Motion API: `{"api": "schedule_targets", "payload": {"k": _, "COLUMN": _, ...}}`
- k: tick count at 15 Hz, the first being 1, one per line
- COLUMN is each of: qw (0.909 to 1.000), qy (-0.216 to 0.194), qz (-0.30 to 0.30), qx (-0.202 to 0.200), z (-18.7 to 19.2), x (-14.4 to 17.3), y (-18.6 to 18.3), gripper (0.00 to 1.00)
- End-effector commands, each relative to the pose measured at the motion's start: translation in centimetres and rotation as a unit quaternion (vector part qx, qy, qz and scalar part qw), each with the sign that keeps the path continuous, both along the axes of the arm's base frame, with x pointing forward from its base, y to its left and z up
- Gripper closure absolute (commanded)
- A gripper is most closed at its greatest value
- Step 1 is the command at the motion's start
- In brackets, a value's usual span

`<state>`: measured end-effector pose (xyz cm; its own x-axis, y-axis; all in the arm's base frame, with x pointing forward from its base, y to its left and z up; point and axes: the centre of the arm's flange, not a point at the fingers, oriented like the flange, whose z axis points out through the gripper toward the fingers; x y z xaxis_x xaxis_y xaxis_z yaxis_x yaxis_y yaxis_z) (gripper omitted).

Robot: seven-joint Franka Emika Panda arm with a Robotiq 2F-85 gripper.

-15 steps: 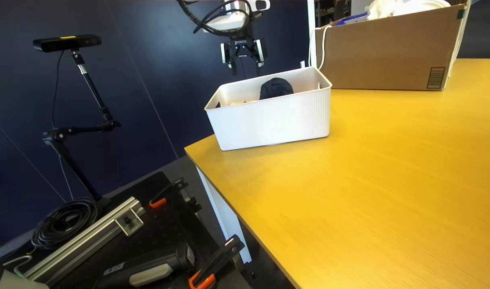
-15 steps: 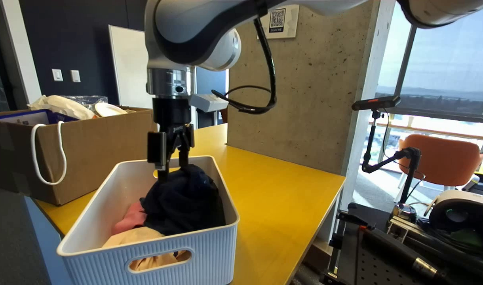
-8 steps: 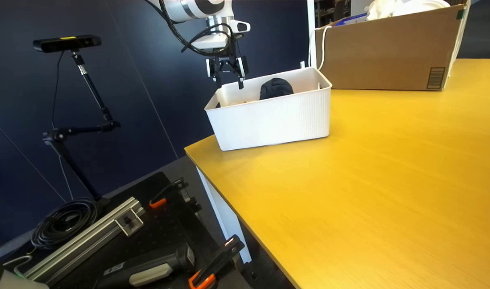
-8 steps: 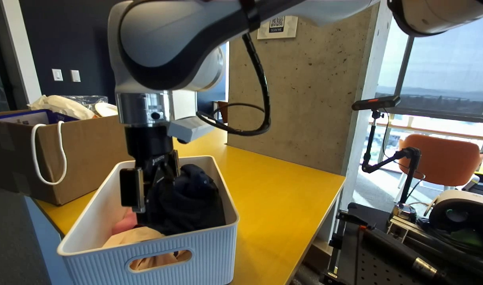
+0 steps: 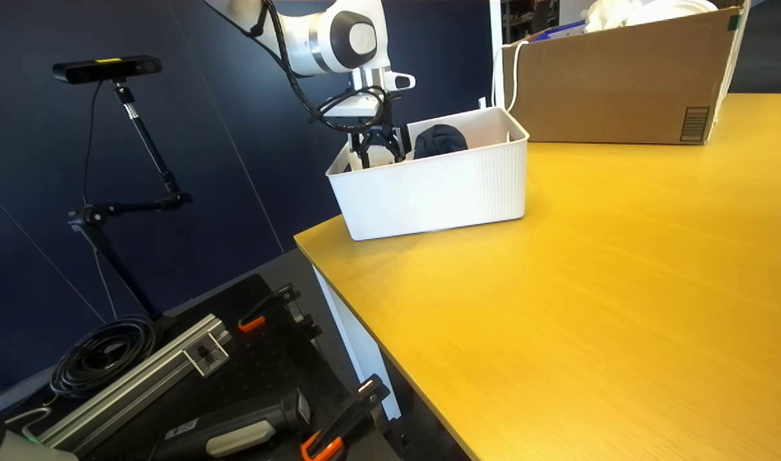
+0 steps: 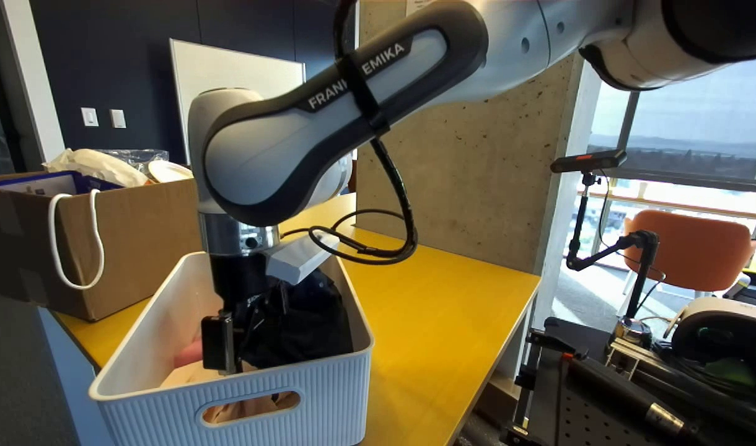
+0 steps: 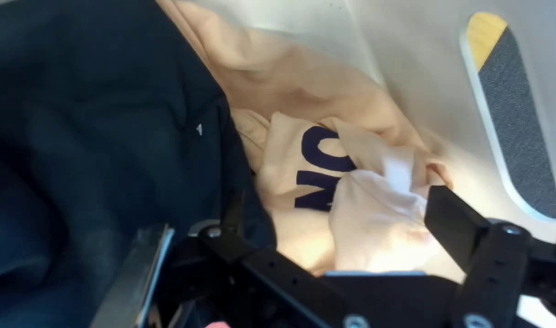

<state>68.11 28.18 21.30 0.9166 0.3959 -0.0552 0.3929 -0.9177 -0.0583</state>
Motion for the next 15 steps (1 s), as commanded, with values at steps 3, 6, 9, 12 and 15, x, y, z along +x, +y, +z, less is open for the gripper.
{"api": "schedule_targets", "payload": {"k": 3, "qw": 0.9997, "qy": -0.024, "qz": 0.0, "qx": -0.001, "z": -3.4, "x": 3.0, "y": 1.8, "gripper": 0.0}}
{"api": "schedule_targets", "payload": {"k": 6, "qw": 0.9997, "qy": -0.022, "qz": -0.003, "qx": -0.01, "z": -5.2, "x": 3.3, "y": 1.8, "gripper": 0.0}}
{"api": "schedule_targets", "payload": {"k": 9, "qw": 0.9996, "qy": -0.027, "qz": -0.006, "qx": -0.009, "z": -5.8, "x": 3.5, "y": 1.6, "gripper": 0.25}}
{"api": "schedule_targets", "payload": {"k": 12, "qw": 0.9994, "qy": -0.031, "qz": -0.01, "qx": -0.008, "z": -5.7, "x": 3.5, "y": 1.6, "gripper": 0.42}}
{"api": "schedule_targets", "payload": {"k": 15, "qw": 0.9993, "qy": -0.033, "qz": -0.014, "qx": -0.008, "z": -5.4, "x": 3.7, "y": 1.4, "gripper": 0.66}}
